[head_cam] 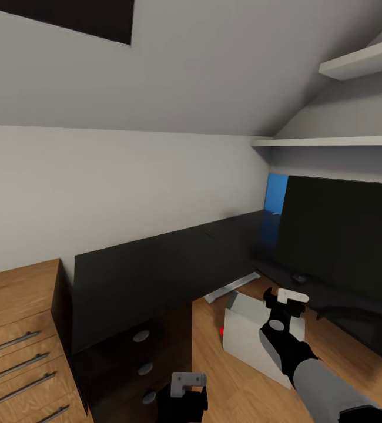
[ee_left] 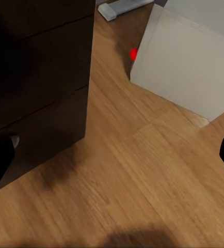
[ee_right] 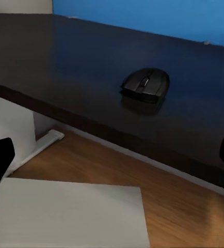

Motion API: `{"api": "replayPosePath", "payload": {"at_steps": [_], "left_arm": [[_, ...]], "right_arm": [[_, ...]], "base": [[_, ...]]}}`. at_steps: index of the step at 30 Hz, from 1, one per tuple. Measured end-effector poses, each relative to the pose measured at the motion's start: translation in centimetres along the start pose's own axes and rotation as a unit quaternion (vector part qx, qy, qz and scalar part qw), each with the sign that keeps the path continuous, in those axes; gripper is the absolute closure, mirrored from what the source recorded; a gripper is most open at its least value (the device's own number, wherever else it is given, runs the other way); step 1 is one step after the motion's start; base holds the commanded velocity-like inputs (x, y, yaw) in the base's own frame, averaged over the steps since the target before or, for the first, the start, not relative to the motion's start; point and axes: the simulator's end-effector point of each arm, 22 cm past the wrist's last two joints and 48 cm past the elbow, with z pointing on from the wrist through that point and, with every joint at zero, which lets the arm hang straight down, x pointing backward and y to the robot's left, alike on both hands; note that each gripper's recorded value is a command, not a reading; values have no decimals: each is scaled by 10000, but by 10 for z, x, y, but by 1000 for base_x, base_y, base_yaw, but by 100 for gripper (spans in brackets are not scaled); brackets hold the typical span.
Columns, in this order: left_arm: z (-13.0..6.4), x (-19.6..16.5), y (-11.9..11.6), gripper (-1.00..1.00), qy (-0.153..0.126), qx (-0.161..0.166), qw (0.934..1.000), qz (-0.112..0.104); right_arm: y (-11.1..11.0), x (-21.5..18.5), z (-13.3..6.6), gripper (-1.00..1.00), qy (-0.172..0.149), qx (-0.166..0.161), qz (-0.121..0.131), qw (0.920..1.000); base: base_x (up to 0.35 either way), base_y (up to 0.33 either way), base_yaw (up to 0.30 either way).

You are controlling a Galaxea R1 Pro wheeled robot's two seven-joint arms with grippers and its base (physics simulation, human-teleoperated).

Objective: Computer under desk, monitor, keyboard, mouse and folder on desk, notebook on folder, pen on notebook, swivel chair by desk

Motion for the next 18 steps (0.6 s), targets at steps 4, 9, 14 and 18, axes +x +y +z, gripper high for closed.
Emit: {"api": "replayPosePath", "payload": {"at_steps": [4, 9, 14, 18], "left_arm": [[0, 0, 0, -100, 2, -5, 10000, 4], [0, 1, -1, -100, 5, 7, 10000, 8], [-1, -1, -10, -100, 0, 68, 10000, -39], [-2, -2, -15, -100, -1, 101, 9999, -66]], "right_arm": [[-12, 0, 6, -100, -8, 70, -59, 10000], [-30, -2, 14, -100, -44, 175, -126, 9998], [-32, -1, 15, -100, -21, 212, -71, 9997], [-36, 3, 15, -100, 56, 277, 107, 9995]], "base": [[0, 0, 0], [0, 0, 0], [0, 0, 0], [0, 0, 0]]}}
